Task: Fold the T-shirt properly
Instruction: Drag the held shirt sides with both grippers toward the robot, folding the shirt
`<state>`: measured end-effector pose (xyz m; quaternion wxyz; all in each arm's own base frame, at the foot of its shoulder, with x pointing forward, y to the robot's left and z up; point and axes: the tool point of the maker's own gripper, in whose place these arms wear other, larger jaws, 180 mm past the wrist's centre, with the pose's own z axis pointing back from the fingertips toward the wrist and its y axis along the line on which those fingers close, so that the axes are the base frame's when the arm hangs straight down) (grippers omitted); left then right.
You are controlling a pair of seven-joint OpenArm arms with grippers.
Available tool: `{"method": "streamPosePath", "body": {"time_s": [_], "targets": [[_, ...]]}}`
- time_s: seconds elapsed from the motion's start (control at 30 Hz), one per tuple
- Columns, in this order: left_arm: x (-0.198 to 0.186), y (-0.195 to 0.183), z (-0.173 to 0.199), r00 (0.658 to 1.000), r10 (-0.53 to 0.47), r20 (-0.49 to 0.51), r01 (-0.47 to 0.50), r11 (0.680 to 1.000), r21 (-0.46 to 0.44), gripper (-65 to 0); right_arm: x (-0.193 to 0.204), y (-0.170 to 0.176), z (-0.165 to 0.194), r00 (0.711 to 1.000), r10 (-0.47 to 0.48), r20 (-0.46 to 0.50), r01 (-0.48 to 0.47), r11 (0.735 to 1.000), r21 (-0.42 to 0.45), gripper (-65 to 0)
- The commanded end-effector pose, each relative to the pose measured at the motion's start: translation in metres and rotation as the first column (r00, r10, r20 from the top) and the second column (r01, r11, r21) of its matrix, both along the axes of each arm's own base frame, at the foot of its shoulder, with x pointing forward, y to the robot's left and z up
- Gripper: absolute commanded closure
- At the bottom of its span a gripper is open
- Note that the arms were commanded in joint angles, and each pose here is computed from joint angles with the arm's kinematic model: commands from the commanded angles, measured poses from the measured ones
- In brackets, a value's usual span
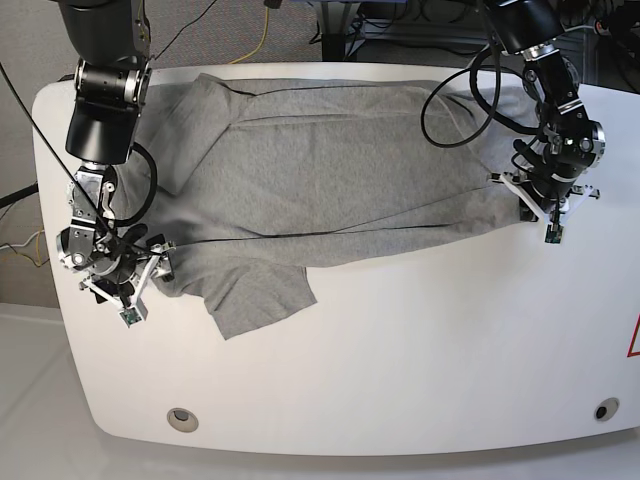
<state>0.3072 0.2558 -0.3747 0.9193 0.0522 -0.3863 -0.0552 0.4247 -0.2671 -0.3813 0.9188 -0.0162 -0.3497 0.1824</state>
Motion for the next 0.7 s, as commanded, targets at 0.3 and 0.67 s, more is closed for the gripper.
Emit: {"method": "streamPosePath", "body": {"time_s": [0.3,0.67], "targets": [[0.01,0.002,0.015,0.999,-0.005,0.053,0.005,1.0,0.012,-0.5,0.024,0.002,-0.004,0.998,-0.039,0.05,0.033,0.992,0.12,-46.4],[0.01,0.002,0.015,0.999,-0.005,0.053,0.005,1.0,0.012,-0.5,0.027,0.007,-0.013,0.996,-0.057,0.062,0.045,0.983,0.179,-46.4]]}}
